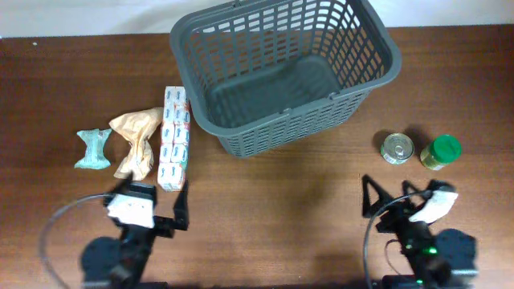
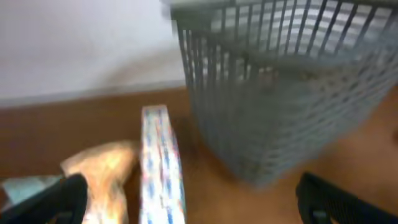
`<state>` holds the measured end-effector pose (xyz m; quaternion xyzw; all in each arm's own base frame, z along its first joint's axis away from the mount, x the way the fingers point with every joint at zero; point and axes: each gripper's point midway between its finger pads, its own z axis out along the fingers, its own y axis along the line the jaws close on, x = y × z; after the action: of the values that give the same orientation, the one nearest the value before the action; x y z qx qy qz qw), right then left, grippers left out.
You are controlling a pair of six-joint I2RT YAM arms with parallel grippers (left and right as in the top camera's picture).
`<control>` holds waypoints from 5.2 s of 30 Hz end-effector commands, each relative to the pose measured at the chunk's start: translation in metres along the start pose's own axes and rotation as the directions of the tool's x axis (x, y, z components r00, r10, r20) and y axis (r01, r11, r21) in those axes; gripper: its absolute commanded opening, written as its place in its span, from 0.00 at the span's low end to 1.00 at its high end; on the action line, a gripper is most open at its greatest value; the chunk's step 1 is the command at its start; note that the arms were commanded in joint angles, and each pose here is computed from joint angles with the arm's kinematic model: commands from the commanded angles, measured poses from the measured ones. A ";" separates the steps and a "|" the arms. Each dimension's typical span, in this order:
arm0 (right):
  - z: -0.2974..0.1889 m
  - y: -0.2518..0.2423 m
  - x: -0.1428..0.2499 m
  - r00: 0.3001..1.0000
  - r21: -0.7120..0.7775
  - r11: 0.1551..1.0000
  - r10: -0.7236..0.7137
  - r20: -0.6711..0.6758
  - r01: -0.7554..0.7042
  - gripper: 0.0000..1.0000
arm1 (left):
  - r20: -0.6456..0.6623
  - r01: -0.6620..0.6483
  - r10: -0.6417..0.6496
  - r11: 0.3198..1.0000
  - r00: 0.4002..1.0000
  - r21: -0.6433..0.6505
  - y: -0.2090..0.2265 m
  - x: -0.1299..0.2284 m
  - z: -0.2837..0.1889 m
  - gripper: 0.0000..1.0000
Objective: Pack container
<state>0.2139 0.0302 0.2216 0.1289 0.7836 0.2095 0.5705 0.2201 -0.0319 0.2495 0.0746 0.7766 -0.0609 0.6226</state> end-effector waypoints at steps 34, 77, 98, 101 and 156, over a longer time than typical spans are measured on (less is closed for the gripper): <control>0.147 0.099 -0.162 0.856 -0.036 0.999 -0.026 -0.516 0.009 0.04 | -0.758 0.263 0.022 0.931 0.652 0.253 -0.102 -0.051 0.020 0.02; 0.198 0.055 -0.108 0.781 0.214 0.976 0.114 -0.614 0.026 0.04 | -0.729 0.083 0.195 0.941 0.656 0.327 -0.129 0.022 0.101 0.02; 0.209 0.064 -0.094 0.664 0.081 0.987 -0.031 -0.747 0.137 0.04 | -0.729 0.083 0.195 0.942 0.656 0.326 -0.129 0.022 0.101 0.02; 0.206 0.054 -0.091 0.650 0.110 0.973 -0.050 -0.759 0.203 0.04 | -0.729 0.083 0.195 0.942 0.656 0.326 -0.129 0.022 0.101 0.02; 0.170 0.051 -0.061 0.516 0.162 0.917 -0.054 -0.855 0.364 0.04 | -0.707 0.023 0.071 0.992 0.703 0.123 -0.045 0.027 0.171 0.02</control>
<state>0.3949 0.0815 0.2413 0.0104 0.9935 0.0497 0.1020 0.3672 -0.1099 0.1848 0.1387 0.9514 -0.0620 0.2678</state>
